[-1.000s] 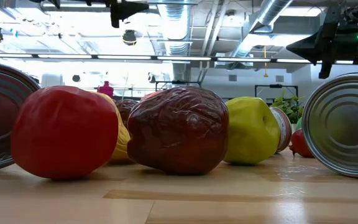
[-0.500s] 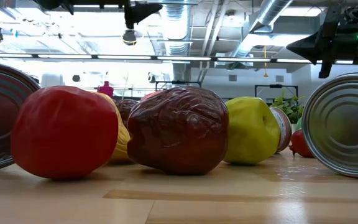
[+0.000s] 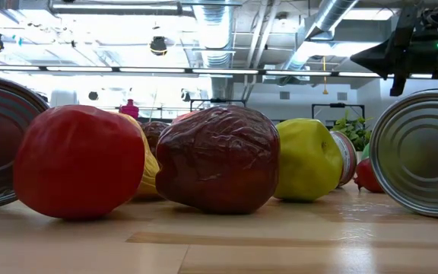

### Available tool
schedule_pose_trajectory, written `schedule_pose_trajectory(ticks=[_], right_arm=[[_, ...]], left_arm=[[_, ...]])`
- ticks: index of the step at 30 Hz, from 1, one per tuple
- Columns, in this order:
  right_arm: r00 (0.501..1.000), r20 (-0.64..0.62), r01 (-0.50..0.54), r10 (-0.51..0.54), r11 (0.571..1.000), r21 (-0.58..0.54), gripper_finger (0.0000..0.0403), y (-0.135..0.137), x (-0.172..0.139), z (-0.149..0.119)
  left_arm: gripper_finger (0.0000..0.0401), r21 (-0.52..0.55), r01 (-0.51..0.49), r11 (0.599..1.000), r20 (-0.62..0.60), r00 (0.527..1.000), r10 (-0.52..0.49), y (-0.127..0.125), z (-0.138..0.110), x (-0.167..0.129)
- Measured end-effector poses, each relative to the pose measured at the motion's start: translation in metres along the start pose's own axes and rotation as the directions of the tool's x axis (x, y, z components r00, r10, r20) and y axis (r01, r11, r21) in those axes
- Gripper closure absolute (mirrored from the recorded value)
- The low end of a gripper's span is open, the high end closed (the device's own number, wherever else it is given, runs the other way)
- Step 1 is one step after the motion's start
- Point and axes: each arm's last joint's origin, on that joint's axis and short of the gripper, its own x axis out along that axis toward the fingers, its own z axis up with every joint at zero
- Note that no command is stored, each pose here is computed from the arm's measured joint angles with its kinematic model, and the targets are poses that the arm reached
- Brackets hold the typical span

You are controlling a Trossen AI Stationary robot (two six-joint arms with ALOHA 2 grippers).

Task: Pick & Place Food Item
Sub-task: Put the yellow starfruit into the pink bin

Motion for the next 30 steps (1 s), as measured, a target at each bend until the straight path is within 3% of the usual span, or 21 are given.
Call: schedule_pose_trajectory(ticks=[8, 13, 21, 25, 30], right_arm=[[0.999, -0.035, 0.01, -0.01, 1.0, -0.014, 0.0397, -0.001, 0.0, -0.004], [0.999, -0.042, 0.012, -0.013, 1.0, -0.017, 0.0397, -0.001, 0.0, -0.004], [0.999, -0.041, 0.012, -0.013, 1.0, -0.017, 0.0397, -0.001, 0.0, -0.004], [0.999, -0.041, 0.012, -0.013, 1.0, -0.017, 0.0397, -0.001, 0.0, -0.004], [0.999, -0.038, 0.011, -0.012, 1.0, -0.016, 0.0397, -0.001, 0.0, -0.004]], left_arm=[[0.0002, -0.042, 0.004, 0.999, 0.046, 0.999, -0.003, -0.023, 0.01, 0.007], [0.0002, -0.004, 0.016, 1.0, 0.072, 0.997, -0.015, -0.039, 0.014, 0.015], [0.0002, 0.114, -0.068, 0.991, 0.051, 0.997, 0.063, -0.057, -0.011, 0.044], [0.0002, 0.106, -0.092, 0.99, 0.036, 0.995, 0.089, -0.063, -0.021, 0.059], [0.0002, 0.101, -0.163, 0.981, -0.075, 0.982, 0.171, -0.068, -0.039, 0.076]])
